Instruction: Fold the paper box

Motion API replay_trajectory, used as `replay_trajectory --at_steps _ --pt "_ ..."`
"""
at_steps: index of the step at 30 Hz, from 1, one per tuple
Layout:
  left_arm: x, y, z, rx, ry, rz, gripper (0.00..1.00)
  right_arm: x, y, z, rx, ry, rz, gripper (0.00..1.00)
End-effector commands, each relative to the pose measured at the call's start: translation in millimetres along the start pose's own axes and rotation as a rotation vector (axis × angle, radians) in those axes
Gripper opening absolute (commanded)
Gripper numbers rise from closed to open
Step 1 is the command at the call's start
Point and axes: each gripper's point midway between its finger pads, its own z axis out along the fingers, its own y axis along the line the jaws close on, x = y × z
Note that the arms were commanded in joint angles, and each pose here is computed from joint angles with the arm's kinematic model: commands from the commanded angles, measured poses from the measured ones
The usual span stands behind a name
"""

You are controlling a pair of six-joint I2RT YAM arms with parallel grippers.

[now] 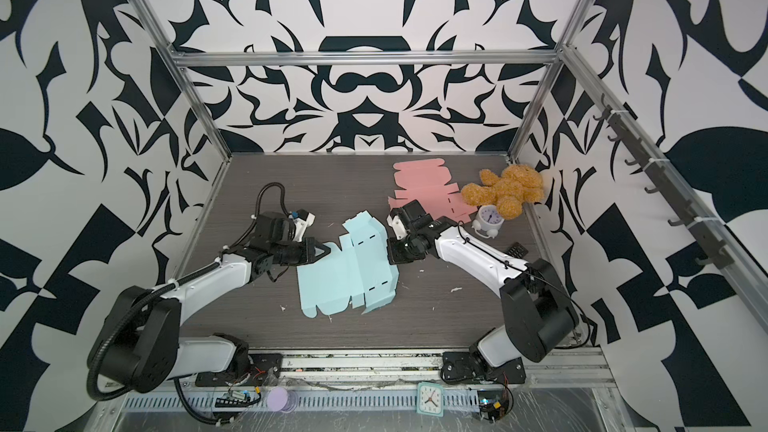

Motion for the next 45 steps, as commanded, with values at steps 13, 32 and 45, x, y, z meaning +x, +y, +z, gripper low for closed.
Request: replay_trajectory --at_steps 13,32,45 --pt "-52 -17 72 0.053 0.018 0.024 0.0 -10 15 0 -0.036 0.007 -0.113 0.01" --pt "-63 -37 102 0.073 0.036 0.122 0.0 -18 22 3 -0.051 -0.003 -0.141 0.0" --pt "-38 -54 94 0.07 0.078 0.141 0.0 -20 17 1 -0.01 -0.012 -0.154 0.0"
